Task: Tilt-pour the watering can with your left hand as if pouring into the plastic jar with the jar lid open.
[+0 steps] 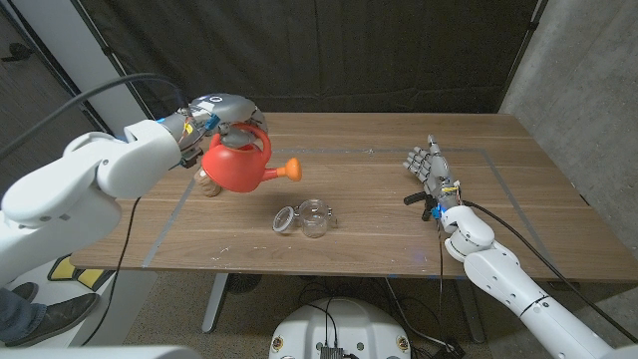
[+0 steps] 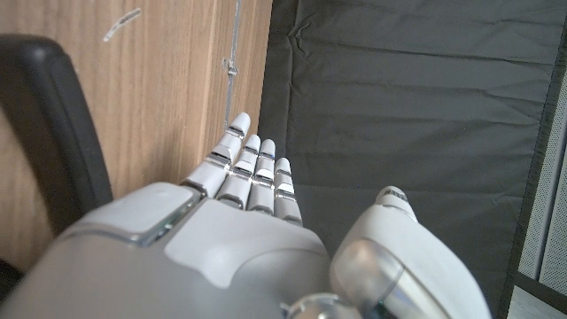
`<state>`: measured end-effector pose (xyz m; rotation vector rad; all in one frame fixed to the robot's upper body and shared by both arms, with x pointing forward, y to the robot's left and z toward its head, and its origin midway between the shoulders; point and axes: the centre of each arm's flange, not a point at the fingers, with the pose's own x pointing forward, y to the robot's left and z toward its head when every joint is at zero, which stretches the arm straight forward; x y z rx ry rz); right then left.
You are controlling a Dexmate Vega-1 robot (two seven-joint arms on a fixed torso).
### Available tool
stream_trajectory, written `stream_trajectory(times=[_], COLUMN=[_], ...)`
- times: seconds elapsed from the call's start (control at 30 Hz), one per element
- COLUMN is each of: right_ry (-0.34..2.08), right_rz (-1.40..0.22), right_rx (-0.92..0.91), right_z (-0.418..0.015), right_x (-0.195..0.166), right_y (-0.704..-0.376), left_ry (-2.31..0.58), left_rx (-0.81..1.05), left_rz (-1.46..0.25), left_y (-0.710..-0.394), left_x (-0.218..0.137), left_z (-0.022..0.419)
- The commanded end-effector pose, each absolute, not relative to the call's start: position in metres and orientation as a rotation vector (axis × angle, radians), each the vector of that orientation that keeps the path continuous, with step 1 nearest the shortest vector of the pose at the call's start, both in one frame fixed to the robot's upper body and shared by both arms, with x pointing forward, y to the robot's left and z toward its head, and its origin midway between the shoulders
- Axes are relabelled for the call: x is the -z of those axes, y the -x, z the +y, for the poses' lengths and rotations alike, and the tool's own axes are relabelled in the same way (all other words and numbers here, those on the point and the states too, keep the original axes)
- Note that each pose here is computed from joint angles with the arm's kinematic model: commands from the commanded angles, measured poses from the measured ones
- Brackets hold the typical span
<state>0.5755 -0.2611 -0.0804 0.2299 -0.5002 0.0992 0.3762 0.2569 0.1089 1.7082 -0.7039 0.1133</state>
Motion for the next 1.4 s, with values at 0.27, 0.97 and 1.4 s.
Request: stream_trajectory(times=[0.27,0.97,1.4], right_ry=[-0.212,-0.213,-0.217], right_rz=[-0.497,-0.504,-0.490], right_rx=[-0.104,-0.094,-0.090], right_z=[-0.254,-0.253,-0.251], right_x=[0.082,0.089,0.095], right_y=[-0.564,-0.551,-0.548], left_ry=[-1.822,-1.987,-1.997], left_rx=[-0.091,-0.106,-0.116], left_rz=[-0.683,-0.724,-0.717], left_y=[-0.363,-0.352,-0.352], left_x=[-0.107,-0.119,-0.117], left_z=[0.250,0.229,0.232])
